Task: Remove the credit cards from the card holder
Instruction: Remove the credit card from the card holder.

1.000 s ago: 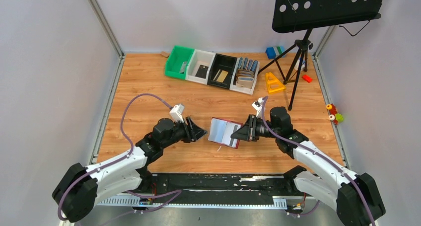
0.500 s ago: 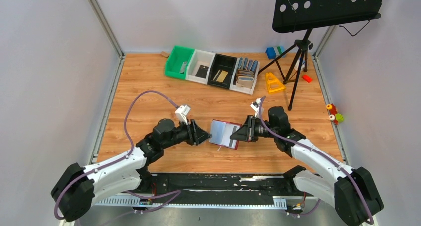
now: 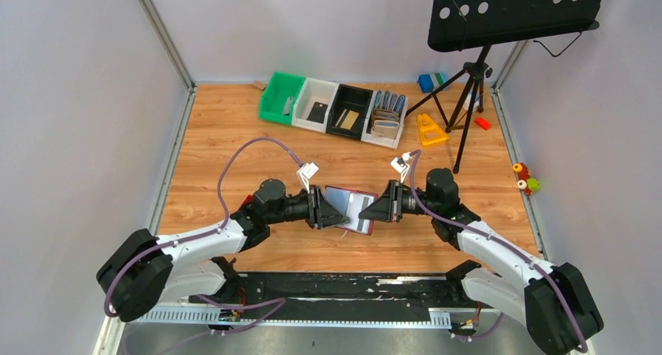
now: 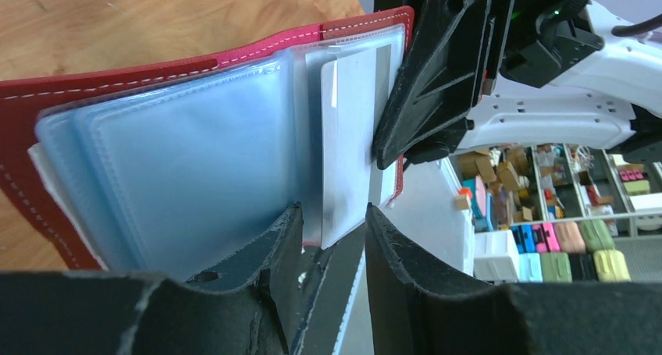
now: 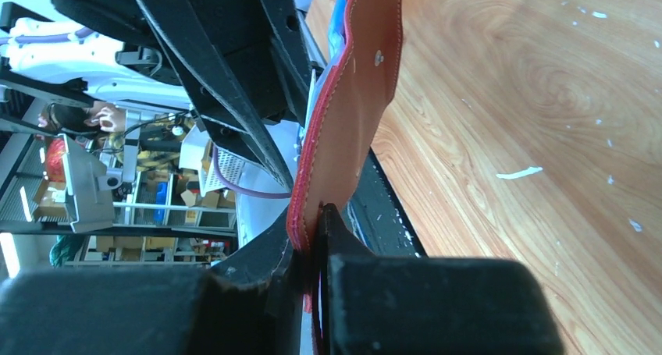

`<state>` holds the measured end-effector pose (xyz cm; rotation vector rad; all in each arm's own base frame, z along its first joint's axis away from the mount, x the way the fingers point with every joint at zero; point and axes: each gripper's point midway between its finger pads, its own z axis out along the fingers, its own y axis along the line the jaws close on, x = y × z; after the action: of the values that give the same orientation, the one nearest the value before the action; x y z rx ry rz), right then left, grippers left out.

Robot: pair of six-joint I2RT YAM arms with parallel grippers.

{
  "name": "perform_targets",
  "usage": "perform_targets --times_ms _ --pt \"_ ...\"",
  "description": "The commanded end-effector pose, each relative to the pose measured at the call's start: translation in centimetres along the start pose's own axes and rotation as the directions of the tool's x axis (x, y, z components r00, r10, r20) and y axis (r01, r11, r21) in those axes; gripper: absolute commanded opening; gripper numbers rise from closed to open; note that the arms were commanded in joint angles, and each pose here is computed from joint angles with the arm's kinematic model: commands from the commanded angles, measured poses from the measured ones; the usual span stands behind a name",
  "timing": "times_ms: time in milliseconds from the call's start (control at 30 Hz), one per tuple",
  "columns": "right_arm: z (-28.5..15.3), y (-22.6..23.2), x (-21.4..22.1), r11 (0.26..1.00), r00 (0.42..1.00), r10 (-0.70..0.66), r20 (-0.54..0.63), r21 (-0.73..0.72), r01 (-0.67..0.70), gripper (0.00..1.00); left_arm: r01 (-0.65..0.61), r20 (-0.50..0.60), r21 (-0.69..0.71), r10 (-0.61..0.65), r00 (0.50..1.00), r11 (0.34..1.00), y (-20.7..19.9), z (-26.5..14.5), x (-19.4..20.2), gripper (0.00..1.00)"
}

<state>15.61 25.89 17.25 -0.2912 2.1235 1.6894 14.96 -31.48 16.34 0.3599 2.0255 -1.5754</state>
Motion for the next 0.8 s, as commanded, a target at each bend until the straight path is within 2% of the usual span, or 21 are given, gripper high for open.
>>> perform_targets --times_ms 0,200,267,333,367,467,567,633,700,767 --pt "-0.3 3.1 -0.7 0.988 0.997 -0.077 0.011 -0.131 0.078 0.00 -0.021 -0.009 0.124 0.023 1.000 0.992 -3.1 0.4 -1.1 0.41" --pt "-0.2 3.2 -0.4 0.986 0.998 -0.057 -0.004 -0.157 0.055 0.01 -0.025 0.009 0.209 0.024 1.000 0.978 -4.9 0.1 -1.5 0.18" --pt "-0.2 2.9 -0.4 0.987 0.999 -0.050 -0.004 -0.152 0.049 0.08 -0.030 0.017 0.215 0.027 0.999 0.976 -5.0 0.0 -1.6 0.10" --pt "-0.2 2.7 -0.3 0.989 0.999 -0.043 -0.005 -0.144 0.042 0.21 -0.030 0.019 0.204 0.026 0.999 0.978 -4.7 -0.1 -1.6 0.02" --pt "-0.2 2.7 -0.3 0.989 0.999 -0.044 -0.001 -0.143 0.043 0.24 -0.027 0.023 0.197 0.023 0.999 0.980 -4.5 -0.1 -1.6 0.00" --pt "-0.3 2.7 -0.4 0.989 0.999 -0.045 0.016 -0.138 0.047 0.33 -0.009 0.033 0.180 0.003 0.999 0.984 -3.7 -0.3 -1.9 0.00" --pt "-0.5 2.7 -0.5 0.989 0.998 -0.050 0.029 -0.137 0.054 0.33 -0.001 0.051 0.180 -0.008 0.999 0.984 -3.4 -0.5 -2.2 0.00" --pt "-0.5 2.6 -0.5 0.990 0.999 -0.045 0.030 -0.135 0.048 0.29 0.007 0.051 0.179 -0.016 0.999 0.984 -3.2 -0.6 -2.1 0.00" --pt "-0.5 2.6 -0.6 0.990 0.999 -0.042 0.029 -0.136 0.045 0.20 0.012 0.056 0.179 -0.023 0.998 0.984 -3.0 -0.6 -2.2 0.00" --pt "-0.5 2.5 -0.7 0.990 0.999 -0.035 0.029 -0.133 0.038 0.07 0.017 0.063 0.183 -0.029 0.998 0.983 -2.9 -0.7 -2.3 0.00"
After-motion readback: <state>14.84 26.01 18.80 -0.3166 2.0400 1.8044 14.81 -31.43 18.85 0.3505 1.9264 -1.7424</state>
